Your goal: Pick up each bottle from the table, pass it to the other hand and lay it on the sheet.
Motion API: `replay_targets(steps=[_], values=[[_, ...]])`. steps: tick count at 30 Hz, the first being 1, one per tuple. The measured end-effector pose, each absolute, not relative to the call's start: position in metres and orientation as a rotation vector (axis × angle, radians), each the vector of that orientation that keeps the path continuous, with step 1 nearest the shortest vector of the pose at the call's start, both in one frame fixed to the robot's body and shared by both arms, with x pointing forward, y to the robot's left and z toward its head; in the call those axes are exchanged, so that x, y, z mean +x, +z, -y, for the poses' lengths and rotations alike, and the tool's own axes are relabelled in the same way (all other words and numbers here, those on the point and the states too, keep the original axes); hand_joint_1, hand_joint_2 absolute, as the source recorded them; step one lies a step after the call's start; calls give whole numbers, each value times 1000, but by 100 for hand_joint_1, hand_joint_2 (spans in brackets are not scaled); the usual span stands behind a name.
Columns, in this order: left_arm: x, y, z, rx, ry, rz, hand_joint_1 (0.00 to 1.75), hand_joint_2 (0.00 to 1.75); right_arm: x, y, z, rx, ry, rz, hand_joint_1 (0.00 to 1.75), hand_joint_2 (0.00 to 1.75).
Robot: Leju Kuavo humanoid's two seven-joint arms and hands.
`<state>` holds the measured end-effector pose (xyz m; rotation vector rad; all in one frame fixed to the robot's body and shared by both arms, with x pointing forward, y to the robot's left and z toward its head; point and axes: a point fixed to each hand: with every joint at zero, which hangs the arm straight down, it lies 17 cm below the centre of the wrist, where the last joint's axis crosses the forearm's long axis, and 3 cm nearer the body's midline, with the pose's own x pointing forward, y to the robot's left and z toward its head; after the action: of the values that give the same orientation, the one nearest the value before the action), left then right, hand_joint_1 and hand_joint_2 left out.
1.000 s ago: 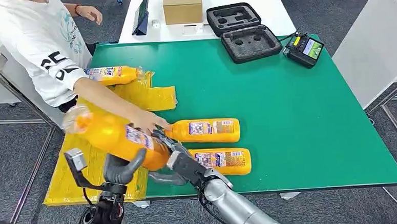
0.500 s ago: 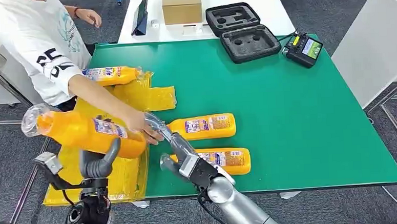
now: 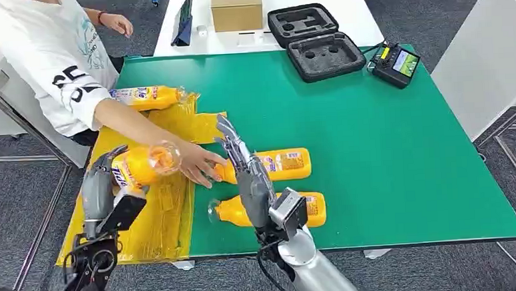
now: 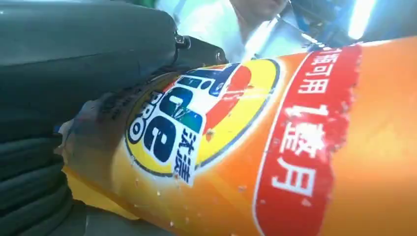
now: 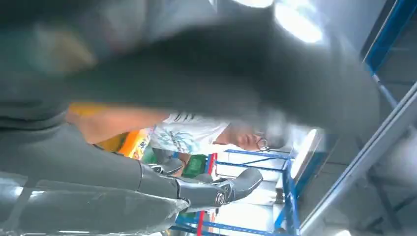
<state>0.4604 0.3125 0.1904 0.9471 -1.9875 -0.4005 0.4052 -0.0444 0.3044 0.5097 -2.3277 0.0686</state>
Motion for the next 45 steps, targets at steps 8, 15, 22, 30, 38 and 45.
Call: replay_targets(steps=[8, 15, 22, 30, 38, 45], values=[[489, 136, -354, 1119, -646, 1721, 175, 175, 401, 306, 46, 513, 71, 2336, 0, 175], [491, 123, -363, 1121, -673, 1676, 175, 175, 401, 306, 45, 513, 74, 2336, 0, 175], [493, 118, -365, 1117, -678, 1662, 175, 175, 401, 305, 45, 513, 75, 2335, 0, 175], [501, 88, -367, 994, -693, 1559, 175, 175, 399, 306, 40, 530, 97, 2335, 0, 175], [525, 66, -366, 884, -793, 1421, 175, 175, 399, 307, 39, 530, 105, 2333, 0, 175], [539, 44, -353, 794, -942, 1292, 175, 175, 402, 303, 39, 525, 103, 2318, 0, 175]])
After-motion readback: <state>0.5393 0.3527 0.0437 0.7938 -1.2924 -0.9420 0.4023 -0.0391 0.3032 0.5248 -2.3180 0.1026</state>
